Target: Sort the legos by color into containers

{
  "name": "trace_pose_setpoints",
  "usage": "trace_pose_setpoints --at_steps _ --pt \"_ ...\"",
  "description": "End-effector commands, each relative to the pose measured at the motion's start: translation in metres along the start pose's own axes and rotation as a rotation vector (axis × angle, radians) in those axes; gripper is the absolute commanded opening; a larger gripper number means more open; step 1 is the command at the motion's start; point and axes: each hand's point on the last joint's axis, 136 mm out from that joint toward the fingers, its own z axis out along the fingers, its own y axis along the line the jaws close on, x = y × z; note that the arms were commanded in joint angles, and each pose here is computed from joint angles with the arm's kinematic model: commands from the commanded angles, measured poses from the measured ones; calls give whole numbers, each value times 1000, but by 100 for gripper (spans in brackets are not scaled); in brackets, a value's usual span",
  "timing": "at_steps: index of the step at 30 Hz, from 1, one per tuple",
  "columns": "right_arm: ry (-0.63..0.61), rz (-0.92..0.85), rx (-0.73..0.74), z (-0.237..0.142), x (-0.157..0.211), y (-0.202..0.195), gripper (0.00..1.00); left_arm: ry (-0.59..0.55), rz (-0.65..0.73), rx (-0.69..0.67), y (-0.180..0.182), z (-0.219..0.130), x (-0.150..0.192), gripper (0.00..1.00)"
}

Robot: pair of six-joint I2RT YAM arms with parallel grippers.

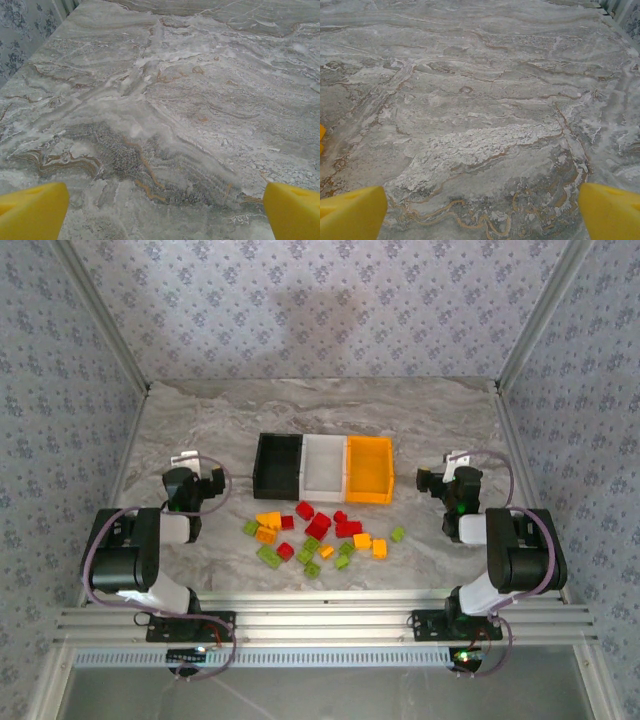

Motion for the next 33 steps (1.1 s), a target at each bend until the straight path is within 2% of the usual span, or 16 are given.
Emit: trace_pose_setpoints --at_steps 1,3,6,10,12,15,16,17,18,19,23,26,28,31,33 --pt "-17 -1 51 -4 -23 -8 100 -10 -4 -15 2 -2 -21 99" --pt "23 -3 62 -6 -34 -9 100 13 -2 -23 2 -5 -32 99" --pt "44 -2 94 -14 -42 -9 100 -28 -10 -54 8 -17 -44 99" --pt "26 50 178 -32 -54 -16 100 -137 -97 -117 22 -43 -73 99" --pt "10 95 293 -45 -62 -28 100 -203 -186 -127 28 -57 -93 99" --pt "47 387 422 -64 -58 -48 100 -286 -474 -203 50 -74 -116 99" --pt "103 552 465 -73 -46 -55 100 -257 -626 -242 59 -78 -113 100" --pt "149 680 504 -82 -37 -60 100 -175 -800 -297 67 -84 -101 100" --pt "163 689 422 -76 -39 -53 100 -126 -900 -351 73 -90 -92 100" --pt "140 665 336 -69 -47 -46 100 -97 -901 -311 68 -88 -94 100" --pt "152 650 180 -72 -46 -17 100 -69 -935 -115 39 -89 -108 100" --pt "291 567 122 -90 -28 9 100 20 -934 48 8 -97 -115 99" --pt "397 526 91 -104 -7 29 100 99 -911 111 -12 -107 -110 99" --pt "520 470 68 -124 31 54 99 198 -851 212 -48 -124 -92 99" --pt "558 444 72 -136 53 65 98 243 -815 259 -67 -136 -75 99"
